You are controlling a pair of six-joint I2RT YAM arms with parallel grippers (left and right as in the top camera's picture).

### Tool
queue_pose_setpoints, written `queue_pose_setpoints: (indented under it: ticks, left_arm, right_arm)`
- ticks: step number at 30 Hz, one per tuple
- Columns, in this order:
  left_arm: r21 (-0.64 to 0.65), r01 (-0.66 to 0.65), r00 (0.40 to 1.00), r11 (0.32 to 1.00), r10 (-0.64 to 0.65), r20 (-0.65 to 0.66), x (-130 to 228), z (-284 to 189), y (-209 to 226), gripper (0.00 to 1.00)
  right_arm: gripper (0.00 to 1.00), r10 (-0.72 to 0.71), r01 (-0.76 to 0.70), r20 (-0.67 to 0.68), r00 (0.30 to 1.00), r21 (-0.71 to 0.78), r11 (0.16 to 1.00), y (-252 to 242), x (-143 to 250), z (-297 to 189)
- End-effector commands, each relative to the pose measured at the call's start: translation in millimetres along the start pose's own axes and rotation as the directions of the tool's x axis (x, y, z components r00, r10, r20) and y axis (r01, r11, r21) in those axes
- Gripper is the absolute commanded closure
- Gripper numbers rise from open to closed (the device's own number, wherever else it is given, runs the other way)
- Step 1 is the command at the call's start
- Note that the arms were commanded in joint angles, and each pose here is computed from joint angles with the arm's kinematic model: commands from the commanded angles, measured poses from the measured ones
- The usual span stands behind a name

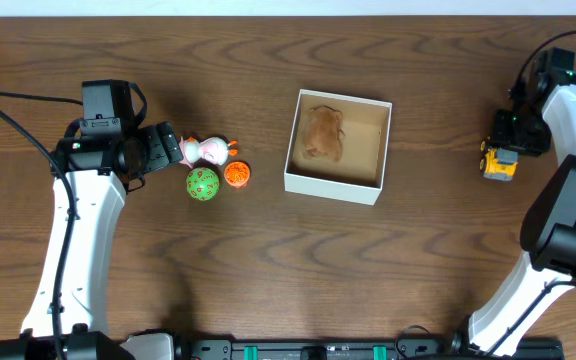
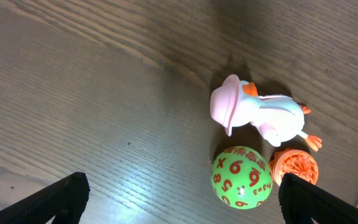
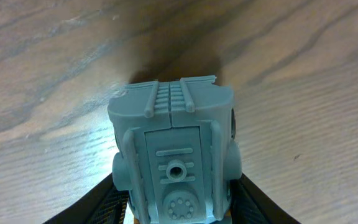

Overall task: Pack container
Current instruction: 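Move the right gripper to the toy truck and grasp it, then carry the truck into the box beside the hamster and release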

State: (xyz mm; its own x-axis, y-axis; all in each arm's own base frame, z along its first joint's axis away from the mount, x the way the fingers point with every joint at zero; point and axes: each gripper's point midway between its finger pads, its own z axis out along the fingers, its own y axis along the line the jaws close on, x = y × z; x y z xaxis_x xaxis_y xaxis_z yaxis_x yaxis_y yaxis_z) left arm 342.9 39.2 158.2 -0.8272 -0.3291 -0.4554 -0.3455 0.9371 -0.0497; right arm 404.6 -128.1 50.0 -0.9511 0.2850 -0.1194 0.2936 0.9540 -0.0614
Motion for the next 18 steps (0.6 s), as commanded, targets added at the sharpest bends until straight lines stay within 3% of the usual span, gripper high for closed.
queue_pose_setpoints:
  ticks: [1, 5, 8, 14, 18]
  left_arm:
    - [0.000, 0.002, 1.000, 1.000, -0.002, 0.010, -5, -2, 0, 0.02]
    - [0.000, 0.002, 1.000, 1.000, -0.002, 0.010, -5, -2, 0, 0.02]
    - [0.000, 0.002, 1.000, 1.000, -0.002, 0.010, -5, -2, 0, 0.02]
    - [0.000, 0.002, 1.000, 1.000, -0.002, 0.010, -5, -2, 0, 0.02]
    - [0.000, 0.002, 1.000, 1.000, -0.002, 0.010, -5, -2, 0, 0.02]
  right_arm:
    - [0.85, -0.007, 0.017, 0.151, 0.988, -0.067, 0.998, 34, -14, -65]
    - [0.91, -0.107, 0.159, 0.305, 0.946, -0.150, 0.976, 93, -12, -133]
    - [0.93, -0.248, 0.337, 0.429, 0.869, -0.144, 0.930, 144, 1, -178]
    - [0.99, -0.549, 0.697, 0.577, 0.605, -0.049, 0.715, 242, 41, -221]
    - [0.99, -0.719, 0.854, 0.562, 0.408, 0.043, 0.519, 283, 64, -208]
